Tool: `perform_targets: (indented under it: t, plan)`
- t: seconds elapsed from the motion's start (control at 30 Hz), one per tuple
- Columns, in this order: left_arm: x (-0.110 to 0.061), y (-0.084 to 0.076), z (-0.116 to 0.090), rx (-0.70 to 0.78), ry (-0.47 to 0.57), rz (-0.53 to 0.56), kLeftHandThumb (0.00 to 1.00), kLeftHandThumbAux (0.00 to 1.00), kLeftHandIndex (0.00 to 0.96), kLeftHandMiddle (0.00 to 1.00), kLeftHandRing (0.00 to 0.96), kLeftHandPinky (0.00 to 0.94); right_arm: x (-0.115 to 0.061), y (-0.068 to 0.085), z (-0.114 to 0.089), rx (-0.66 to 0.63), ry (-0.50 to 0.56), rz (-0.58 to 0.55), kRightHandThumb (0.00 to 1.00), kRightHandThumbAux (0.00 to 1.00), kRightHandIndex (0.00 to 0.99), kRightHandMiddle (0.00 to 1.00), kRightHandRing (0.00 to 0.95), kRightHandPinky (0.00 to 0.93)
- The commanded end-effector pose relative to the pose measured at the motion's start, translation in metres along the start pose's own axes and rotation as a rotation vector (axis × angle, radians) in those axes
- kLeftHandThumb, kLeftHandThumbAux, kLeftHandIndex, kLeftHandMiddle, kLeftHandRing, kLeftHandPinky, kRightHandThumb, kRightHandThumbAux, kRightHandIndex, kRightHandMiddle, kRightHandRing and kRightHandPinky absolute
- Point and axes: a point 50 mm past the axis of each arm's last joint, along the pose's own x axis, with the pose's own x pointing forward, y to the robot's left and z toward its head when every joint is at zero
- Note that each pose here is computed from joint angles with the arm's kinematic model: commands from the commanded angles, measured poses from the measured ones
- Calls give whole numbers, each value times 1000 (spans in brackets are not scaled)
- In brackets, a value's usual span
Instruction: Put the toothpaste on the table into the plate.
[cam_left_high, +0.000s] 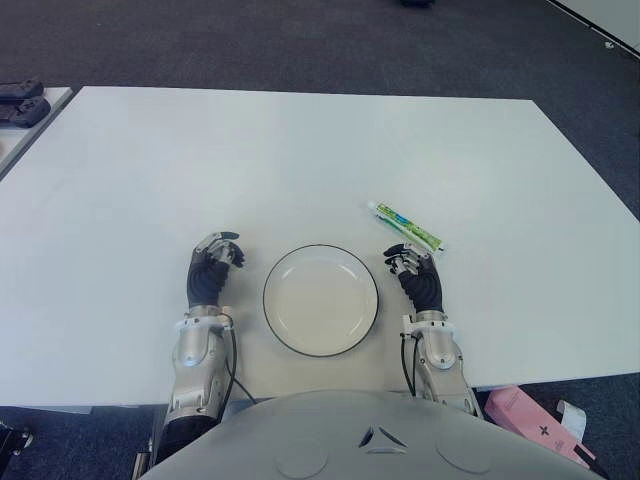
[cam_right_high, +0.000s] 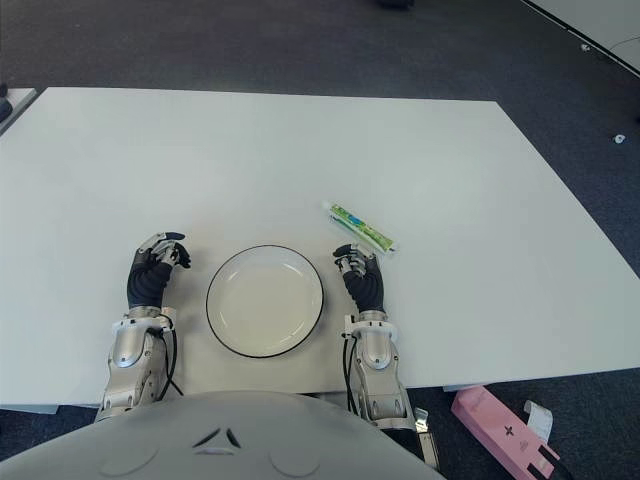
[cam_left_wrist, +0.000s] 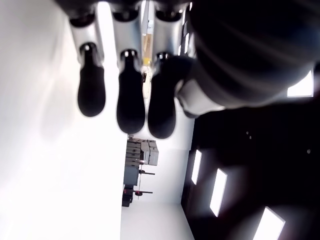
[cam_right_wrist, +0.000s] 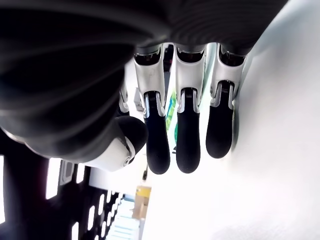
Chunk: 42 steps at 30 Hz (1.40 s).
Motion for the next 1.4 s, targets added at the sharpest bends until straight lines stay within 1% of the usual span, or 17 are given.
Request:
perform_targets:
  t: [0.03, 0.27, 0.33, 0.43, 0.57, 0.63, 0.7, 0.77, 0.83, 0.9, 0.93, 1.03, 1.07, 1.1, 1.23, 1.37, 1.4]
  plan:
    - [-13, 4, -23, 13, 139, 15, 703, 720, 434, 640, 631, 612, 1, 0, -3, -21, 11, 0, 710, 729, 425, 474, 469, 471]
    - [-13, 3, -23, 9, 142, 13, 702, 720, 434, 640, 631, 610, 3, -3, -2, -30, -8, -6, 709, 728, 426, 481, 477, 489]
    - [-13, 3, -23, 6, 142, 15, 703, 721, 434, 638, 629, 608, 6, -4, 4, -51, -51, -31, 709, 728, 427, 481, 482, 493]
    - [-13, 3, -23, 6, 142, 18, 703, 721, 434, 637, 629, 610, 11, -3, 23, -109, -138, -75, 710, 727, 428, 479, 488, 504]
    - [-12, 3, -24, 4, 144, 22, 703, 721, 434, 635, 627, 605, 11, -8, 36, -177, -187, -97, 710, 726, 427, 472, 488, 501]
    - [-12, 3, -24, 1, 146, 25, 703, 721, 434, 634, 625, 603, 10, -12, 40, -210, -204, -89, 708, 726, 426, 466, 482, 486]
    - [-12, 3, -24, -3, 148, 28, 704, 721, 434, 632, 624, 601, 10, -18, 45, -247, -224, -77, 705, 725, 423, 443, 458, 450]
    - [-12, 3, -25, -8, 149, 31, 704, 721, 434, 630, 621, 598, 14, -24, 50, -300, -249, -64, 701, 725, 418, 409, 417, 402]
    - [-12, 2, -25, -13, 147, 32, 704, 721, 434, 628, 619, 597, 19, -29, 55, -356, -274, -51, 697, 723, 413, 344, 351, 335]
    - [-12, 2, -25, -17, 146, 32, 705, 721, 434, 627, 619, 597, 24, -33, 58, -398, -289, -39, 695, 723, 410, 309, 319, 304]
    - [-11, 2, -25, -18, 145, 32, 705, 721, 434, 627, 619, 599, 26, -34, 59, -418, -295, -33, 637, 685, 322, 260, 271, 256]
    - [-11, 2, -26, -30, 169, 64, 705, 720, 434, 625, 615, 595, 38, -42, 67, -473, -309, -13, 561, 614, 198, 185, 194, 176]
    - [-12, 2, -27, -27, 172, 74, 705, 720, 434, 624, 614, 595, 40, -43, 69, -494, -316, -6, 554, 606, 185, 177, 186, 168]
    - [-12, 2, -27, -24, 172, 79, 706, 720, 434, 622, 612, 594, 42, -44, 70, -508, -319, -1, 547, 568, 149, 144, 156, 153]
    - [-12, 0, -27, -18, 172, 96, 708, 719, 435, 616, 608, 595, 50, -47, 74, -580, -342, 26, 550, 467, 57, 55, 75, 109]
    - [-12, 0, -27, -17, 170, 102, 708, 719, 435, 614, 607, 596, 55, -49, 75, -621, -345, 45, 555, 421, 17, 15, 32, 72]
    - [-12, -1, -27, -16, 168, 102, 708, 719, 435, 614, 607, 596, 57, -49, 75, -636, -344, 52, 557, 395, 10, 9, 20, 46]
